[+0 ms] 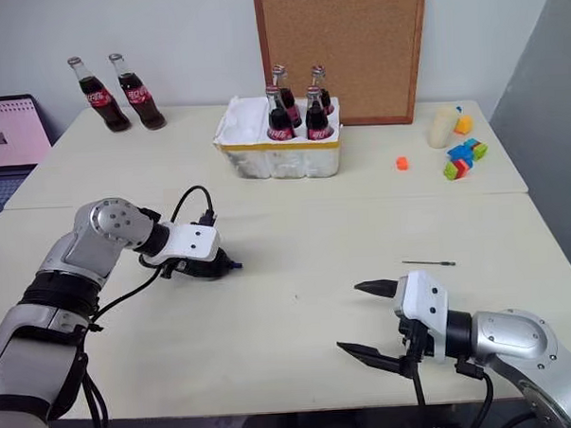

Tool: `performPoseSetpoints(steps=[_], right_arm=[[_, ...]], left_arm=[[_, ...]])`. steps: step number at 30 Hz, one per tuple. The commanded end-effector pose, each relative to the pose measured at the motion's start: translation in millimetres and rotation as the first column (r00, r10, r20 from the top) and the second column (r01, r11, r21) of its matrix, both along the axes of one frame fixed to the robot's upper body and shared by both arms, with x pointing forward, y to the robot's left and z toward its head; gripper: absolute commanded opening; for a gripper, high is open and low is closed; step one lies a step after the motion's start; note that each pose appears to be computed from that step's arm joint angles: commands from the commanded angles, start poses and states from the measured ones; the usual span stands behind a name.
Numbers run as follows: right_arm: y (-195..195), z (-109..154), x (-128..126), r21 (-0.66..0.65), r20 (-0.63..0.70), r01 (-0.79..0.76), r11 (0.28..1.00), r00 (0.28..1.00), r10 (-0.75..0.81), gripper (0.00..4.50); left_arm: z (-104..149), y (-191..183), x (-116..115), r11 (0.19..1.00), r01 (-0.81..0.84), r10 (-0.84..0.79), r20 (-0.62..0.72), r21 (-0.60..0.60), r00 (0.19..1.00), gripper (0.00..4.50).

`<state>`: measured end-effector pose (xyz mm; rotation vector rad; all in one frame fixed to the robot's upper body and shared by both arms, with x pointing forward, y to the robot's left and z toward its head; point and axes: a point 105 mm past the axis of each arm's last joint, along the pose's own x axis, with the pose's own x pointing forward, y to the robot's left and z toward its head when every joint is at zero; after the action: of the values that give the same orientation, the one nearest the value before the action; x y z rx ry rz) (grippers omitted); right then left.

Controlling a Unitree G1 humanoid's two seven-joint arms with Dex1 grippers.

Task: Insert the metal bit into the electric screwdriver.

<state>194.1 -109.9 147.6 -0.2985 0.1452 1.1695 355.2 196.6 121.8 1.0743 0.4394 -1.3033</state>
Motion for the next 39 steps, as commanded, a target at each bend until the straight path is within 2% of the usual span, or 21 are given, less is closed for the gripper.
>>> performPoseSetpoints(steps=[1, 6, 10, 12, 15, 20, 24, 29, 39], right_arm=[[-13.8, 19.2, -1.8, -0.001, 0.067, 0.034, 0.999, 0.997, -0.033, 4.5], [-28.2, 37.9, 2.6, 0.025, 0.109, 0.087, 0.996, 0.99, -0.089, 4.5], [-34.1, 60.8, 13.5, 0.065, 0.154, 0.097, 0.993, 0.982, -0.106, 4.5], [-34.4, 72.1, 19.9, 0.081, 0.182, 0.103, 0.991, 0.976, -0.117, 4.5], [-30.1, 81.9, 23.8, 0.106, 0.188, 0.092, 0.99, 0.976, -0.11, 4.5], [-19.3, 85.9, 24.2, 0.117, 0.183, 0.055, 0.992, 0.98, -0.076, 4.5], [-11.4, 86.2, 25.5, 0.108, 0.182, 0.034, 0.994, 0.982, -0.054, 4.5], [-9.7, 82.4, 26.5, 0.072, 0.159, 0.025, 0.997, 0.987, -0.036, 4.5], [-8.4, 84.2, 26.4, 0.039, 0.143, -0.01, 0.999, 0.99, 0.005, 4.5]], left_arm=[[45.7, -31.2, 5.2, 0.962, 0.03, -0.001, 0.105, -0.27, 0.994, 1.64], [76.9, -62.6, 10.3, 0.849, -0.015, 0.089, 0.115, -0.529, 0.989, 1.64], [97.9, -93.5, 9.4, 0.696, -0.056, 0.123, 0.042, -0.715, 0.991, 1.64], [108.0, -107.7, 13.8, 0.593, -0.077, 0.17, 0.031, -0.801, 0.985, 1.64], [107.8, -121.2, 16.4, 0.495, -0.114, 0.227, 0.001, -0.861, 0.974, 1.64], [91.1, -133.6, 14.6, 0.4, -0.18, 0.318, -0.049, -0.899, 0.947, 1.64], [68.1, -131.1, 14.8, 0.373, -0.239, 0.391, -0.081, -0.896, 0.917, 1.64], [47.8, -121.5, 10.8, 0.41, -0.248, 0.417, -0.062, -0.878, 0.907, 1.64], [49.4, -78.3, -2.6, 0.399, -0.256, 0.513, -0.017, -0.88, 0.858, 1.64]])
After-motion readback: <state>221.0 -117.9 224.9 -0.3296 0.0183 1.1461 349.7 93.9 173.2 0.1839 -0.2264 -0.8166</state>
